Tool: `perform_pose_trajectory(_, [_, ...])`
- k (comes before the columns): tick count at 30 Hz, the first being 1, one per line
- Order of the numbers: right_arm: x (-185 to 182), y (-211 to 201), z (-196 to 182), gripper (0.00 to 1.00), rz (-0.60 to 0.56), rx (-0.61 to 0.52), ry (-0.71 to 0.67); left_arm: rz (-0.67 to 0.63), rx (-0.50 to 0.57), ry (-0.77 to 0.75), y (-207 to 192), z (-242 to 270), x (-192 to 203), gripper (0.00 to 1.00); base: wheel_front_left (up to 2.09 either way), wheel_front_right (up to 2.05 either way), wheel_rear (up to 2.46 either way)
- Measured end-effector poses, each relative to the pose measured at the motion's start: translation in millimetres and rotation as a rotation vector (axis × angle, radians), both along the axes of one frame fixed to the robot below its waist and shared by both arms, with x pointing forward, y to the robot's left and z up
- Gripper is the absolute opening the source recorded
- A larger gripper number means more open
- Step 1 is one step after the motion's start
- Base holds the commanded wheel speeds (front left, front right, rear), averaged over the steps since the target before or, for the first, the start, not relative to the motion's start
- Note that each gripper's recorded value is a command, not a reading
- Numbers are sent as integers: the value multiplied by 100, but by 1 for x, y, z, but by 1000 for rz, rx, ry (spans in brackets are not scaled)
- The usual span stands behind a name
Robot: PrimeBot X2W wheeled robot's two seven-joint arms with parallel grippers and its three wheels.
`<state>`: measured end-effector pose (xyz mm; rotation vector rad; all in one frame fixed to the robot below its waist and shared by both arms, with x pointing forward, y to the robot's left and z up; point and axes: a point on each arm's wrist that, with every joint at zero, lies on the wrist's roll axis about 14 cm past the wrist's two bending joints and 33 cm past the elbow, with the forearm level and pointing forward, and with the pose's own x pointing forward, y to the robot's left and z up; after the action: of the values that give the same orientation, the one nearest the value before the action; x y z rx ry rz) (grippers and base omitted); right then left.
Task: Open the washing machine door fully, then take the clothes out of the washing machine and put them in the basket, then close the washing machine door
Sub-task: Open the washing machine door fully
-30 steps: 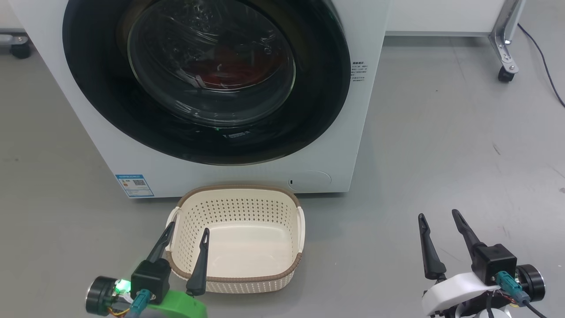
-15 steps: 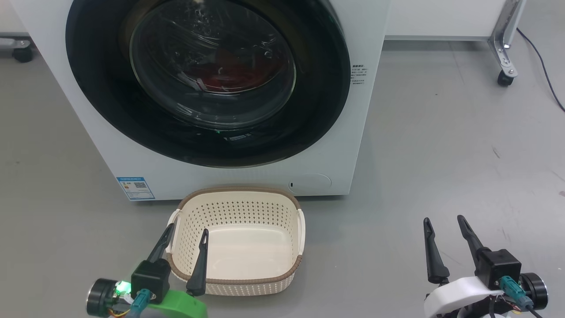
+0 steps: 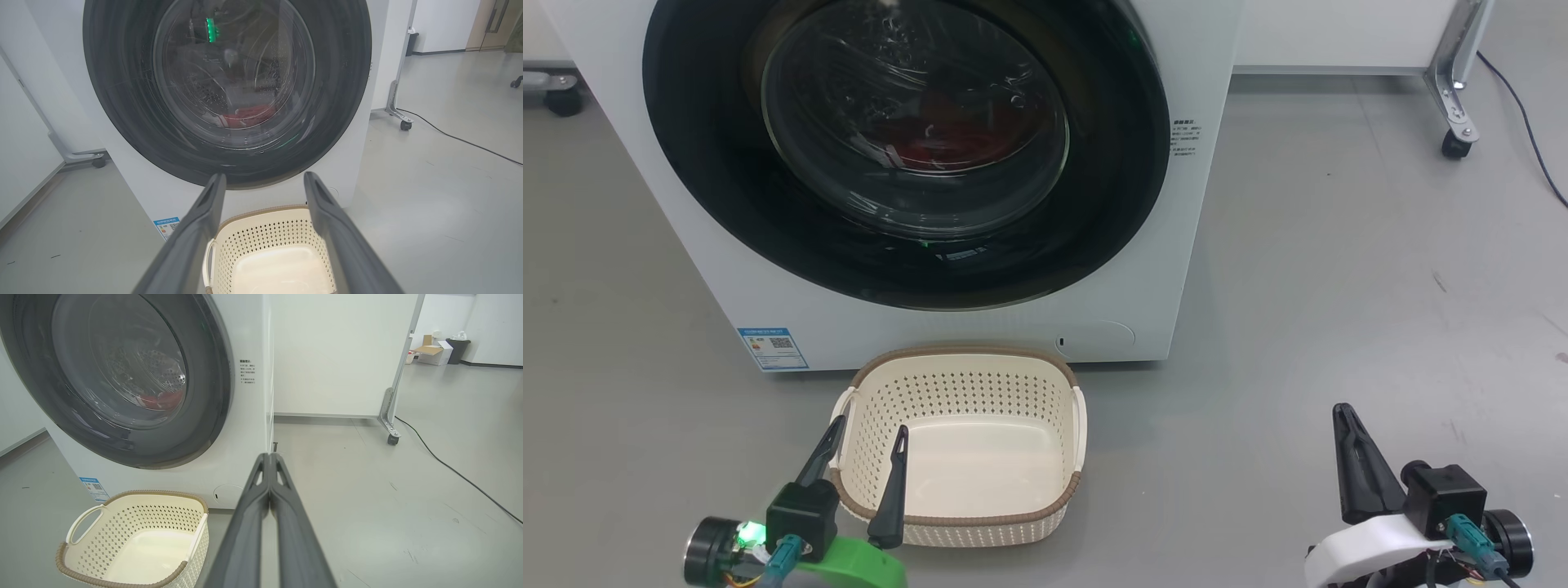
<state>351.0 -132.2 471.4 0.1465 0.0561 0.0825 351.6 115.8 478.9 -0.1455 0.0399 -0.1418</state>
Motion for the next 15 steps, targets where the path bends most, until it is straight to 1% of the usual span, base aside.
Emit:
perform_pose_trajectory(6, [0, 1, -1, 0, 5, 11, 4, 1, -3, 3, -1, -1, 0, 100, 0, 0, 0])
perform_pose_trajectory(15, [4, 0, -5, 0, -12, 105, 26, 0, -12, -2, -2, 1, 4, 100, 0, 0, 0])
